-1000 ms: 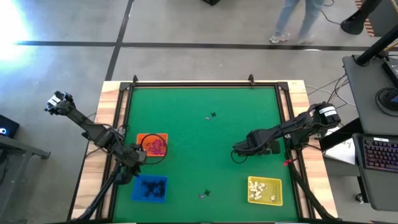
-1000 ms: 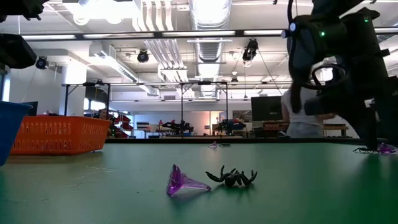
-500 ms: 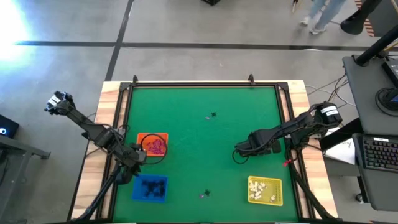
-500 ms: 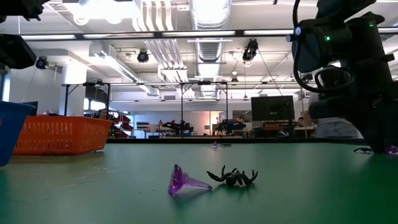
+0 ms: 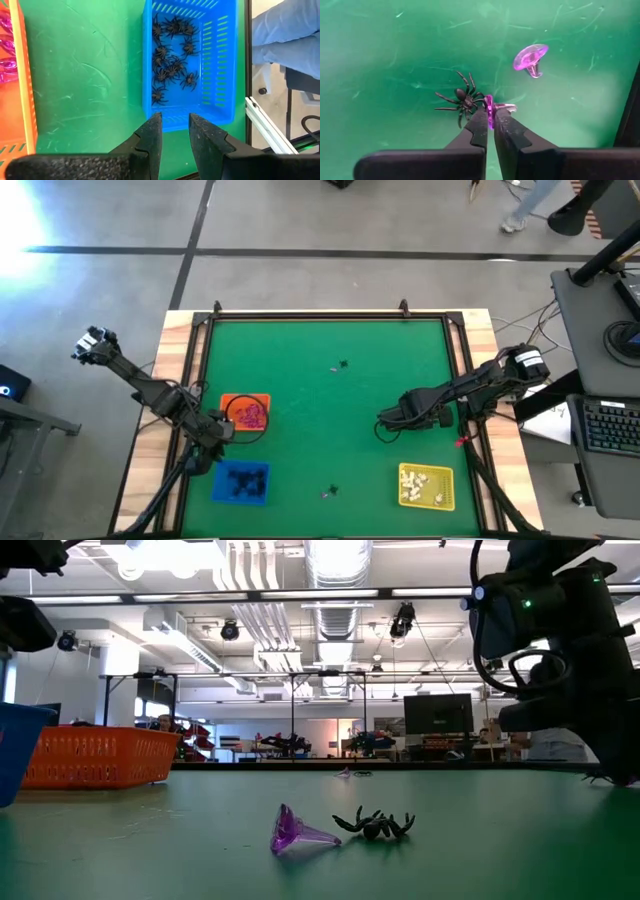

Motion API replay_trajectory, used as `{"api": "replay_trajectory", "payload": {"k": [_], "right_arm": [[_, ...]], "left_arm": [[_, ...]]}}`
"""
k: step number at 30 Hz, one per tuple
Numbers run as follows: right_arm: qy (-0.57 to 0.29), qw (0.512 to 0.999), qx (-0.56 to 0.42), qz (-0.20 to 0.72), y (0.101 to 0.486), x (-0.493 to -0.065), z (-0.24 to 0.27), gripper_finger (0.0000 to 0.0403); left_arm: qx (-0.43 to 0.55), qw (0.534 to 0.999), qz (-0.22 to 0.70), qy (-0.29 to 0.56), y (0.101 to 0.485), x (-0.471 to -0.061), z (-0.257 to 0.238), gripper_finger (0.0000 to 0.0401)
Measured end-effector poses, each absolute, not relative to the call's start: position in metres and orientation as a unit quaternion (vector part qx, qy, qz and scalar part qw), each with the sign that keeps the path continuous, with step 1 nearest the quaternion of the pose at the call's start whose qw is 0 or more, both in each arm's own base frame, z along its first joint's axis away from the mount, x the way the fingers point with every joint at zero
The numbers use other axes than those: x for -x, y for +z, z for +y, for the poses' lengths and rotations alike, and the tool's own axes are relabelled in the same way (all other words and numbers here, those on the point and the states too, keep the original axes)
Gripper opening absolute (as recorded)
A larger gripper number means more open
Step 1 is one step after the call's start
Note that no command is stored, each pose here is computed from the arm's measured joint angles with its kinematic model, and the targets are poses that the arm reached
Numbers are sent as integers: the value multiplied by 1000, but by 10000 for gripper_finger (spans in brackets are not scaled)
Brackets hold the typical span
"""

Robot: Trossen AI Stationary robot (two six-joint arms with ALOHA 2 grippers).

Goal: Sort Halloween decoration
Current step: Put the violet witch hat toy into the orange bin

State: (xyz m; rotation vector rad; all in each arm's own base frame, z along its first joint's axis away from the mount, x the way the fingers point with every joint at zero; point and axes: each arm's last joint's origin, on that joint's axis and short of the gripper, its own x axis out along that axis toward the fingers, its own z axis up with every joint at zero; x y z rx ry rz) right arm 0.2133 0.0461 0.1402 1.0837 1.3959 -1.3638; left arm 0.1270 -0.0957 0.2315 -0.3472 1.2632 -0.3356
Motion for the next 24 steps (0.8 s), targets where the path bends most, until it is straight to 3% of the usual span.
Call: {"api": "replay_trajectory", "payload": {"k": [10, 15, 17, 20, 22, 24], "right_arm": [[-530, 460, -439, 561, 156, -225, 56, 9], [-553, 446, -420, 565, 162, -220, 59, 9], [-535, 465, -410, 574, 163, -221, 61, 9], [-564, 428, -398, 583, 163, -212, 58, 9], [-539, 454, -406, 581, 162, -218, 59, 9], [-556, 442, -395, 582, 161, -213, 57, 9]], "left_arm": [[162, 784, 578, -160, 234, -124, -94, 78], [158, 782, 581, -160, 234, -123, -93, 78], [155, 783, 580, -162, 234, -124, -93, 78], [152, 784, 580, -165, 234, -124, -93, 78], [152, 784, 580, -165, 234, -124, -93, 78], [152, 784, 580, -165, 234, -124, -93, 78]]}}
